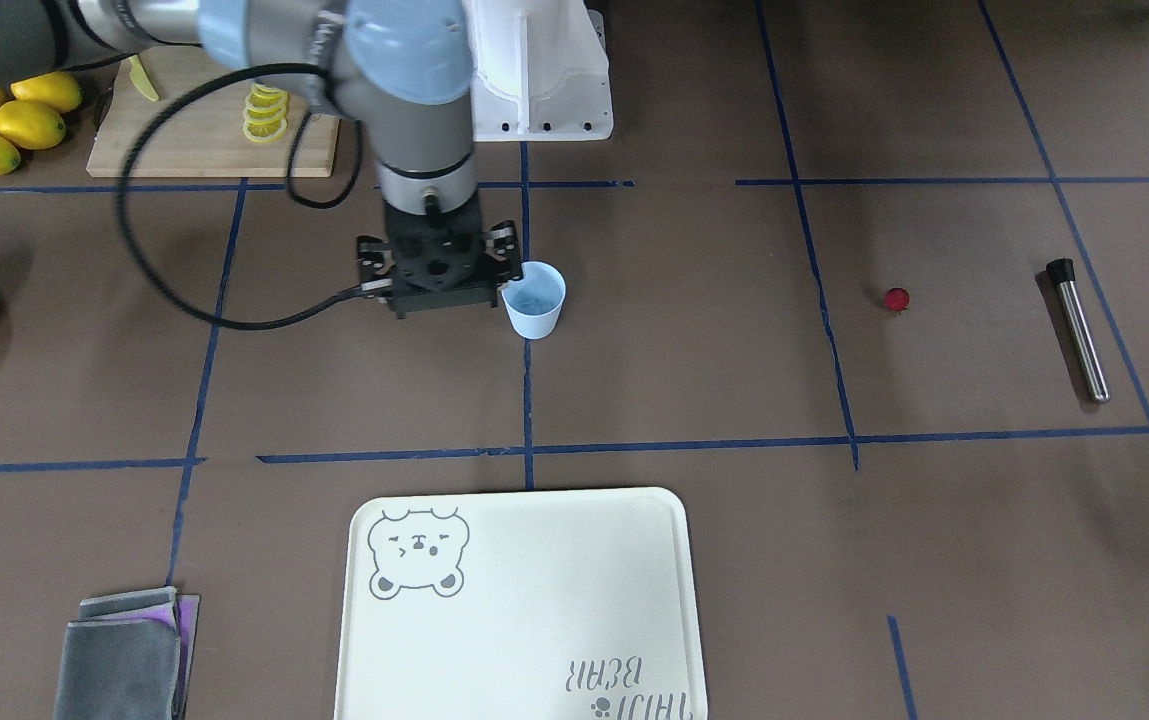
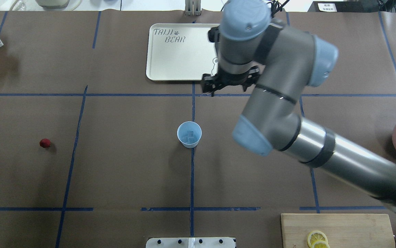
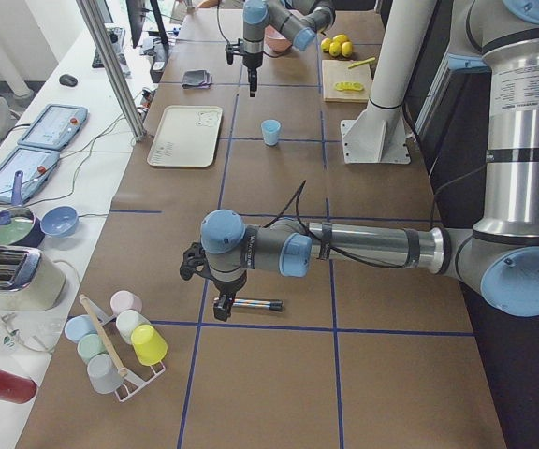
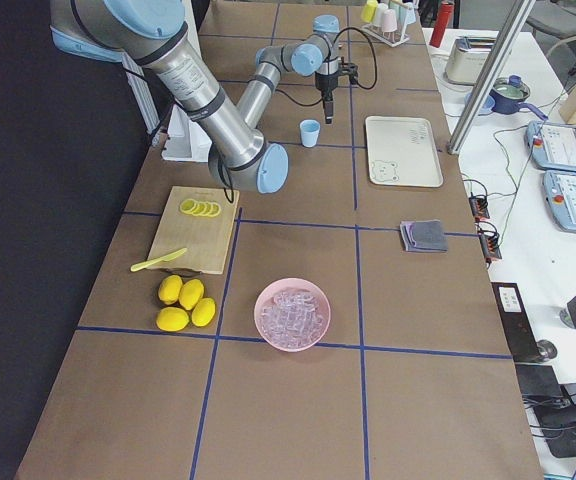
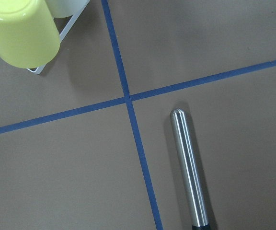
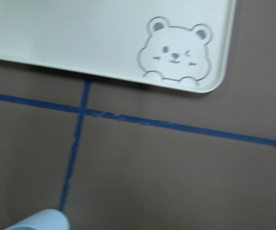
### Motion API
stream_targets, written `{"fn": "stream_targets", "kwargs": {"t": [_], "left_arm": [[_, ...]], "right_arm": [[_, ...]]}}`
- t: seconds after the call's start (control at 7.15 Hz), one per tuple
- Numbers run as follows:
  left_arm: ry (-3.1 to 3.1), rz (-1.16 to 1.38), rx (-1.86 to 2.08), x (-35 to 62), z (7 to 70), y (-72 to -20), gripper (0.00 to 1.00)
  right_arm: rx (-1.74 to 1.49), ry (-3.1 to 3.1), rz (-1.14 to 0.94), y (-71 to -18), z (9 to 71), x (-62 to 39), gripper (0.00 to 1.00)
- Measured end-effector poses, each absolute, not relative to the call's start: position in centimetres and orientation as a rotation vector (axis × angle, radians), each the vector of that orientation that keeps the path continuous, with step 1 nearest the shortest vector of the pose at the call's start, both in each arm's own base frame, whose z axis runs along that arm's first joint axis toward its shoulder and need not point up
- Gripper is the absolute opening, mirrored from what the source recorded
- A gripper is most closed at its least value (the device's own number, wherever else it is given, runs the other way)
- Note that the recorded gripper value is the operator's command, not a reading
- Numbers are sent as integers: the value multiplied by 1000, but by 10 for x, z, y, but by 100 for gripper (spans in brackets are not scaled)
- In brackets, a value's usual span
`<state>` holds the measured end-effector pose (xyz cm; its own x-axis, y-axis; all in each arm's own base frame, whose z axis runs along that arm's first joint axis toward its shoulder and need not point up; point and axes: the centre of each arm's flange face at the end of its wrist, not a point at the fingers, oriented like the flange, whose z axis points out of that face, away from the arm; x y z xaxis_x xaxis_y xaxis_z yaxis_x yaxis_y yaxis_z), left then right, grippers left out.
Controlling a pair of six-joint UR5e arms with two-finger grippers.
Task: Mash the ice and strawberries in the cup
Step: 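Tip the bowl to pour ice into the cup, then withdraw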
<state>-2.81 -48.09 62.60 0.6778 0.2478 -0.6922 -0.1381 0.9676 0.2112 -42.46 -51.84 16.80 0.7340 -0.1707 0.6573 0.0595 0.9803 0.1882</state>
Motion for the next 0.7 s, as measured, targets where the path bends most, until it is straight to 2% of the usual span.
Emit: {"fn": "stream_targets", "kwargs": {"t": [0.42, 0.7], "left_arm": [[866, 205, 106, -22, 632, -476, 100], [897, 185, 68, -22, 637, -471, 100]], "right_arm": [[151, -718, -292, -594, 323, -214, 99], [99, -742, -303, -591, 445, -82, 100]]}}
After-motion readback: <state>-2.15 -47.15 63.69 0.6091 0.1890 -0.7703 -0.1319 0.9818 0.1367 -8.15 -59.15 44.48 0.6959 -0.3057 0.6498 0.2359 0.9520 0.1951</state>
